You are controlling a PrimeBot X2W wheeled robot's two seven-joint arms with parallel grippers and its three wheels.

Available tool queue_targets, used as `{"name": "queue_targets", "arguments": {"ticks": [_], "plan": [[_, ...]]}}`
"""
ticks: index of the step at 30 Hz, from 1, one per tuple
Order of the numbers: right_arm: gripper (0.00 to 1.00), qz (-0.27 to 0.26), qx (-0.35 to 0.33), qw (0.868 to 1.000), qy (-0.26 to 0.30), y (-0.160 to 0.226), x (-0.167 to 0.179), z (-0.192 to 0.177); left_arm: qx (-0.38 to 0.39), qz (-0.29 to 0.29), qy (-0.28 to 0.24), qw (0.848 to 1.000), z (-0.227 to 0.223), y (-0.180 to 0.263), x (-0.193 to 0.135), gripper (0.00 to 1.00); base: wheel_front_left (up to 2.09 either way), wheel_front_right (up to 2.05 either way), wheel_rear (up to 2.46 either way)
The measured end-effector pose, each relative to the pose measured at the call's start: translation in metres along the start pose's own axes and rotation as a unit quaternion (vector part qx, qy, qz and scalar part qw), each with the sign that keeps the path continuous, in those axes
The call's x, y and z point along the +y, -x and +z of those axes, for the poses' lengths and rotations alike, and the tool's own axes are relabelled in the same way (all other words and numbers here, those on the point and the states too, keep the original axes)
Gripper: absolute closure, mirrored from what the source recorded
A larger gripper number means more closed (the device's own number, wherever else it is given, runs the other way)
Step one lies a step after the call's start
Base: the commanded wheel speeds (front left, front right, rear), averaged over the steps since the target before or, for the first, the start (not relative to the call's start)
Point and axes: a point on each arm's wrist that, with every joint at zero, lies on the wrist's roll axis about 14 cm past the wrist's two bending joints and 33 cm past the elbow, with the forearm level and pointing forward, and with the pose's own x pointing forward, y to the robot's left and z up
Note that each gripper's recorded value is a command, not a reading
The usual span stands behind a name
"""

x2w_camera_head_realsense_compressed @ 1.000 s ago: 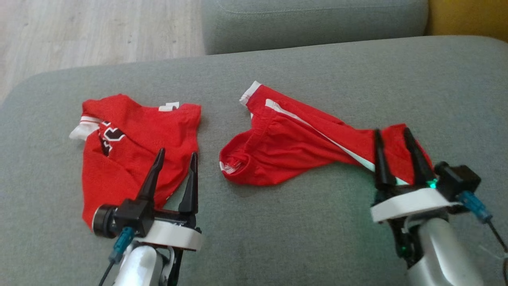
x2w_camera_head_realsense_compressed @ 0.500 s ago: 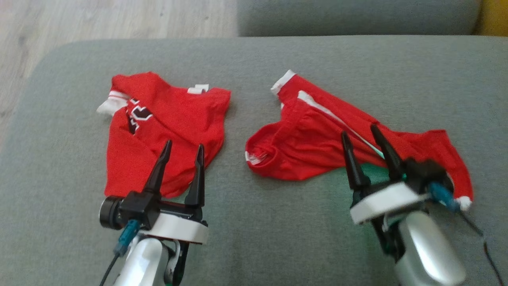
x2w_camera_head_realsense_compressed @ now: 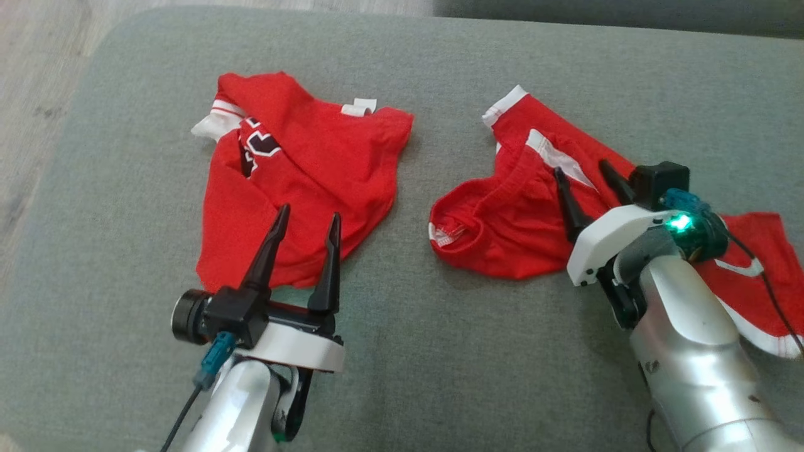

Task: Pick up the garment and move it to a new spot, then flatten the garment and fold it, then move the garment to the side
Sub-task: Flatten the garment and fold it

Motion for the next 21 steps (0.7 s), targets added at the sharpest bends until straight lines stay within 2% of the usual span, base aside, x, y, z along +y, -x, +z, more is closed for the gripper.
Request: {"name": "queue_targets", "arguments": {"ticks": [3, 4, 5, 9, 13, 17, 21], "plan": [[0.0, 0.003, 0.023, 1.0, 0.002, -0.003, 0.001, -0.012, 0.003, 0.004, 0.002, 1.0, -0.002, 0.0, 0.002, 0.0, 0.0, 0.0, 0.0], [0.18, 0.003, 0.027, 1.0, 0.003, -0.002, 0.001, -0.015, 0.003, 0.004, 0.002, 1.0, -0.002, 0.0, 0.002, 0.0, 0.0, 0.0, 0.0], [1.0, 0.003, 0.026, 1.0, 0.005, -0.001, 0.001, -0.016, 0.002, 0.004, 0.003, 1.0, -0.002, -0.001, 0.001, 0.0, 0.0, 0.0, 0.0], [1.0, 0.009, 0.003, 1.0, 0.008, 0.003, 0.003, -0.012, -0.001, 0.005, 0.003, 1.0, 0.0, -0.003, 0.001, 0.0, 0.0, 0.0, 0.0], [1.0, 0.024, -0.05, 0.998, -0.006, 0.01, 0.014, 0.01, -0.009, 0.003, 0.0, 1.0, 0.006, -0.005, 0.0, 0.0, 0.0, 0.0, 0.0], [1.0, 0.05, -0.1, 0.994, -0.016, 0.025, 0.033, 0.032, -0.022, -0.002, -0.002, 1.0, 0.014, -0.006, -0.003, 0.0, 0.0, 0.0, 0.0], [1.0, 0.077, -0.115, 0.99, -0.029, 0.05, 0.056, 0.027, -0.03, -0.014, -0.004, 0.999, 0.02, -0.002, -0.011, 0.0, 0.0, 0.0, 0.0]]}}
